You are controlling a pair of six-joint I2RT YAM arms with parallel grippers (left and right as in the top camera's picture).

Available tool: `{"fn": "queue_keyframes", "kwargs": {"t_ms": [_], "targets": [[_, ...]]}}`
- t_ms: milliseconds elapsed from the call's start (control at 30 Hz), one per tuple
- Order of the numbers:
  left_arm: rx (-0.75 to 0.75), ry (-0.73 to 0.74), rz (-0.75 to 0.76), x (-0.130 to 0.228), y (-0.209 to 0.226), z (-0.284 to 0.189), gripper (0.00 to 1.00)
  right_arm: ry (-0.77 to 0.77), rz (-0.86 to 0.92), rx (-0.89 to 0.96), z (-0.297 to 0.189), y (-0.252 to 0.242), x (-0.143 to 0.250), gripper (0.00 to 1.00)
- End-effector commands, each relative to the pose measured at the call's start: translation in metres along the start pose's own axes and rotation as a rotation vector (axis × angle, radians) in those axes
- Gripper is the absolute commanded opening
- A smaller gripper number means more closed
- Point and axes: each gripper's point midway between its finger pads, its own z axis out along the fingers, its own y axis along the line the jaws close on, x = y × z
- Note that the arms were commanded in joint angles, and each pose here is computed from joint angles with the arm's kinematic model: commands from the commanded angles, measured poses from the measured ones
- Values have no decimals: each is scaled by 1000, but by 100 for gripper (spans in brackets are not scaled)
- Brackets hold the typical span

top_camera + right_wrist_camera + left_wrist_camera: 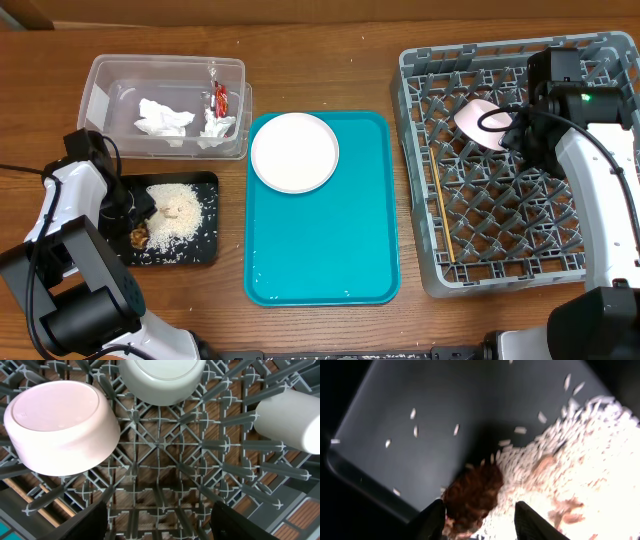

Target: Sort waste into correct bins and load items into the dishwasher

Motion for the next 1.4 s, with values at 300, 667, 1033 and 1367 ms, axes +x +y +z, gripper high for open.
{"fn": "queue_keyframes", "kwargs": {"t_ms": [300,667,1033,1367], "targets": [[397,-190,328,3,-87,-117,56,-63,-410,-683,-73,141,8,75],[267,-10,605,95,-113,-112,64,7,-688,-811,-70,261,105,77],[274,-15,590,97,-119,-113,65,223,-686,-689,18,299,173,75],[275,-17,587,97,-120,-113,65,233,-645,-420,80,278,184,52]]}}
